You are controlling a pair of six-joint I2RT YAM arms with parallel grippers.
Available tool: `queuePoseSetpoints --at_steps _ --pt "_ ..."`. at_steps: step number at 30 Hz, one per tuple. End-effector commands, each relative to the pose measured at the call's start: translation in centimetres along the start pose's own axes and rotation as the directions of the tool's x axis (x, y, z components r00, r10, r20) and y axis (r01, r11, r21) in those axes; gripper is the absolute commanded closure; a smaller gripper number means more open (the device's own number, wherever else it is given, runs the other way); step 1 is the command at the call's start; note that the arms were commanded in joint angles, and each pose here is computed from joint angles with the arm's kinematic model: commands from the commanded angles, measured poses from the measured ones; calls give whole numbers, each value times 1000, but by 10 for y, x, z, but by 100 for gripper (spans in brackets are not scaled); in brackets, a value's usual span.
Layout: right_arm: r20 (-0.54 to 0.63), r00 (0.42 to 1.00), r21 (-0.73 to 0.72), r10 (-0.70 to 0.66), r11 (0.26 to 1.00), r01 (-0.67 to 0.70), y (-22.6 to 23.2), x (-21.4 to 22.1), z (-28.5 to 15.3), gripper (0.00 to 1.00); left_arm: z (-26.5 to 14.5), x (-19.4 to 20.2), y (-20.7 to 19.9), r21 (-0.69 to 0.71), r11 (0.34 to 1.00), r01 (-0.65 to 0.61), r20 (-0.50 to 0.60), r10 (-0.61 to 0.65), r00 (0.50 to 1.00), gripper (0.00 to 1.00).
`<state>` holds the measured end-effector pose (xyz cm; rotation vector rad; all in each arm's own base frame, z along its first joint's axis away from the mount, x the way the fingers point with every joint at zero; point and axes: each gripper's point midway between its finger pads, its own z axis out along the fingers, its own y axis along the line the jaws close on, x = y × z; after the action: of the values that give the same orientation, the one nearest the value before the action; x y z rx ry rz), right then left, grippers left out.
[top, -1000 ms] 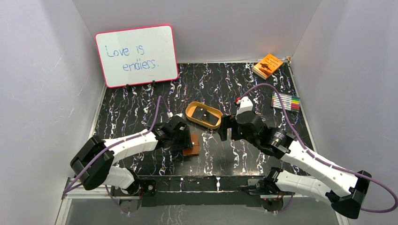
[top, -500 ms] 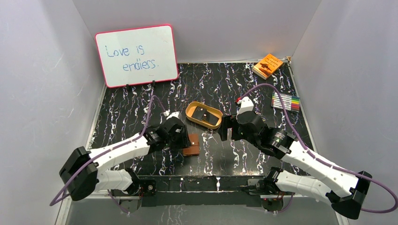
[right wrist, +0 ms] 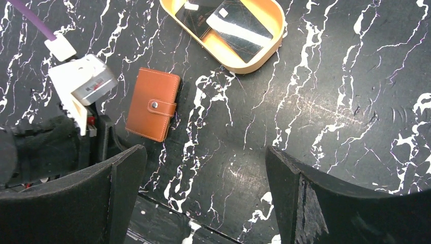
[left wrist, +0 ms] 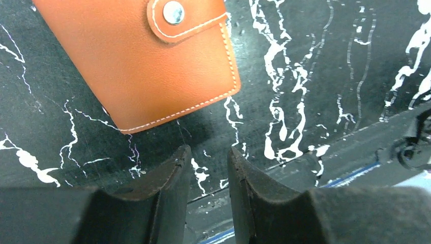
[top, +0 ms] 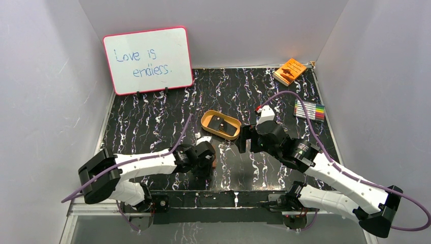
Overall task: Put the credit cards into the card holder
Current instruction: Adjust the card holder at the center of the board.
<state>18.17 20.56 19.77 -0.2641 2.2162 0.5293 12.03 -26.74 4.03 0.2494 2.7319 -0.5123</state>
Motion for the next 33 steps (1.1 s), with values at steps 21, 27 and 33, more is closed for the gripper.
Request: queuePoseSetpoints --at_steps 21,27,33 --pt "40 999 -7 34 999 -33 1 -8 -5 5 25 -30 48 -280 958 68 160 -23 987 71" --pt "41 999 -6 32 999 -32 2 -10 -6 5 31 -45 47 -268 961 73 171 -27 985 71" --pt "41 999 -1 32 999 -32 1 -10 -6 5 37 -49 39 -245 968 56 163 -16 987 71"
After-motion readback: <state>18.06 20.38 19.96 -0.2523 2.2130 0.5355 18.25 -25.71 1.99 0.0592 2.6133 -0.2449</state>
